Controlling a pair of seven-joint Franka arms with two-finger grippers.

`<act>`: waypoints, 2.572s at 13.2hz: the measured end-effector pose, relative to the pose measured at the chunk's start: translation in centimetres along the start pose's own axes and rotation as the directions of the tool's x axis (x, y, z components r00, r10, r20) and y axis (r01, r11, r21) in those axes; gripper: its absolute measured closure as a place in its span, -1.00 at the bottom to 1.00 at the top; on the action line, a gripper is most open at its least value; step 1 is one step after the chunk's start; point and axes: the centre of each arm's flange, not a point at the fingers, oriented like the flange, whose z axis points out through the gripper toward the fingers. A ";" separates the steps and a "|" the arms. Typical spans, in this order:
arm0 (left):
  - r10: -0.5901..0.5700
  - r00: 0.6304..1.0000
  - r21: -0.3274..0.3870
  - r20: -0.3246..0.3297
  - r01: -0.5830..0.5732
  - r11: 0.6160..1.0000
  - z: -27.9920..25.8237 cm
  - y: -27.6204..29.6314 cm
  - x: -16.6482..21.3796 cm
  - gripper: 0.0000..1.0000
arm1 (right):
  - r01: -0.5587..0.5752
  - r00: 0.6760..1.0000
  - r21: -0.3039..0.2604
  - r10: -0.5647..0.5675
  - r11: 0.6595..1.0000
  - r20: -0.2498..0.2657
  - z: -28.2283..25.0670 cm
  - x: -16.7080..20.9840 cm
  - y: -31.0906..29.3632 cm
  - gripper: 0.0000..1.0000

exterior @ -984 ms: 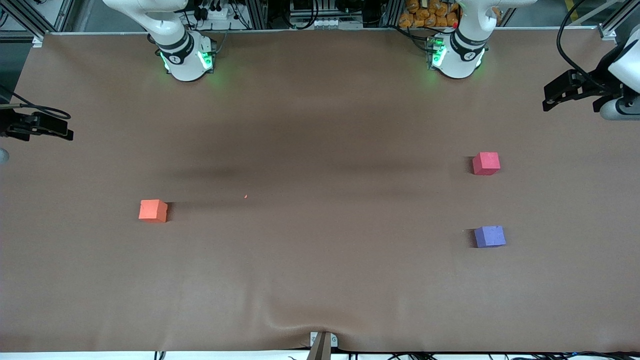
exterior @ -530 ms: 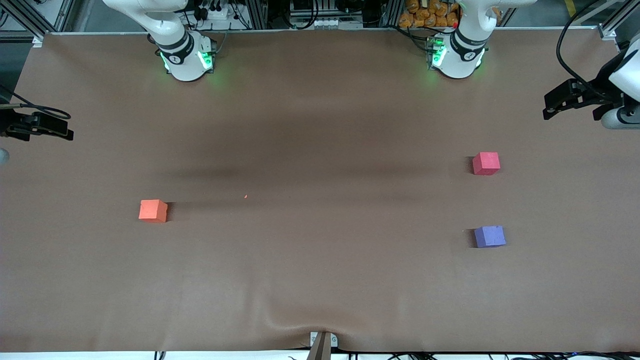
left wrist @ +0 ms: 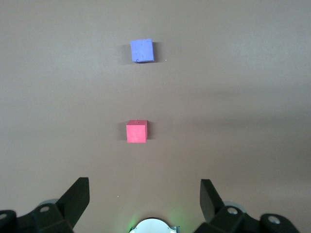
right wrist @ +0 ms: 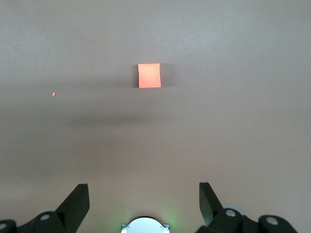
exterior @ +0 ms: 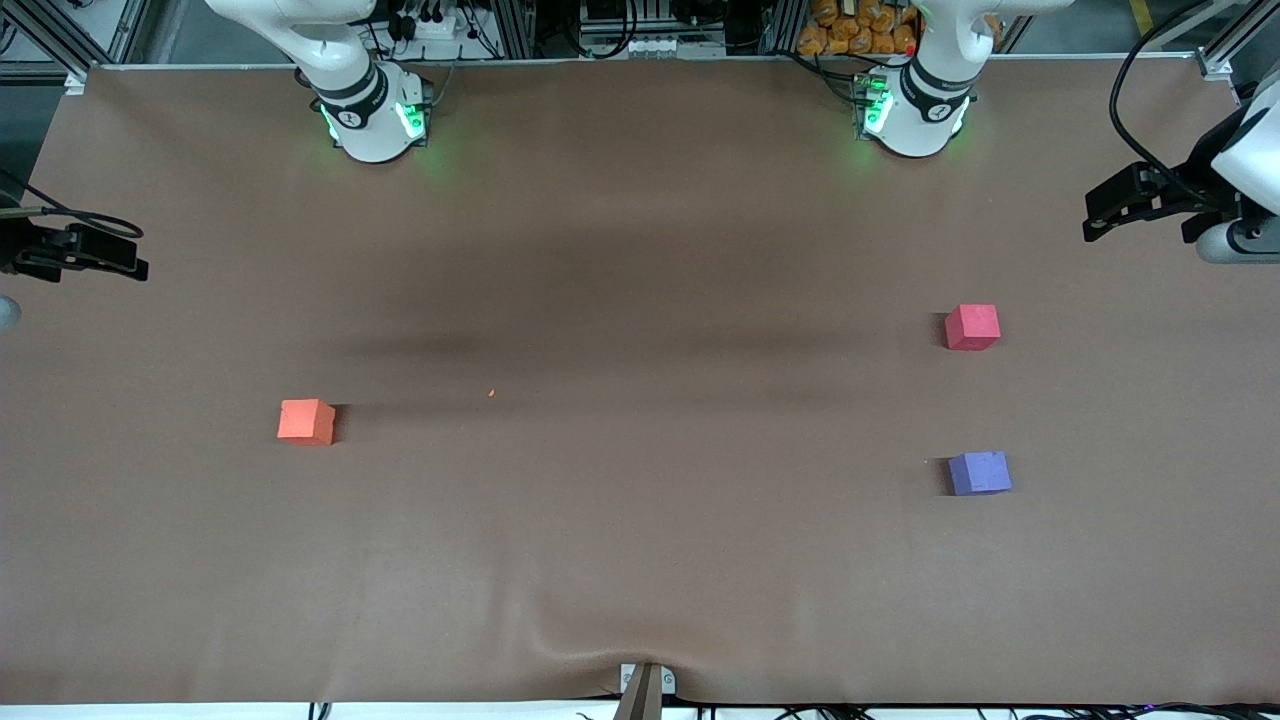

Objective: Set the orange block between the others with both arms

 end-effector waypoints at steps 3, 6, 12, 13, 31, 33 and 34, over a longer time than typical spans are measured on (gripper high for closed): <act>0.000 1.000 0.000 0.001 0.000 1.000 0.1 0.0 0.0 -1.00 | 0.000 1.000 0.000 0.000 1.000 0.000 0.0 0.0 0.0 -1.00; -0.003 1.000 0.001 0.011 0.003 1.000 0.5 -0.1 0.1 -1.00 | 0.000 1.000 0.000 0.000 1.000 0.003 0.0 0.0 0.0 -1.00; -0.003 1.000 0.001 0.024 0.003 1.000 1.1 -0.2 0.2 -1.00 | 0.009 1.000 -0.001 -0.009 1.000 0.005 0.0 0.0 -0.5 -1.00; -0.003 1.000 0.002 0.025 0.003 1.000 1.2 -0.2 0.2 -1.00 | 0.009 1.000 -0.001 -0.009 1.000 0.006 0.1 0.0 -0.5 -1.00; -0.001 0.999 0.003 0.044 0.001 1.000 2.1 -0.1 0.4 -1.00 | 0.015 1.000 0.001 -0.015 1.000 0.022 1.4 0.6 -0.8 -1.00; 0.000 0.999 0.003 0.048 0.000 1.000 2.4 0.0 0.6 -1.00 | 0.022 0.999 0.000 -0.022 1.000 0.024 3.6 1.7 -1.2 -1.00; 0.000 0.999 0.003 0.051 0.000 1.000 2.5 0.0 0.7 -1.00 | 0.026 0.999 -0.001 -0.026 1.000 0.023 5.0 2.6 -1.4 -1.00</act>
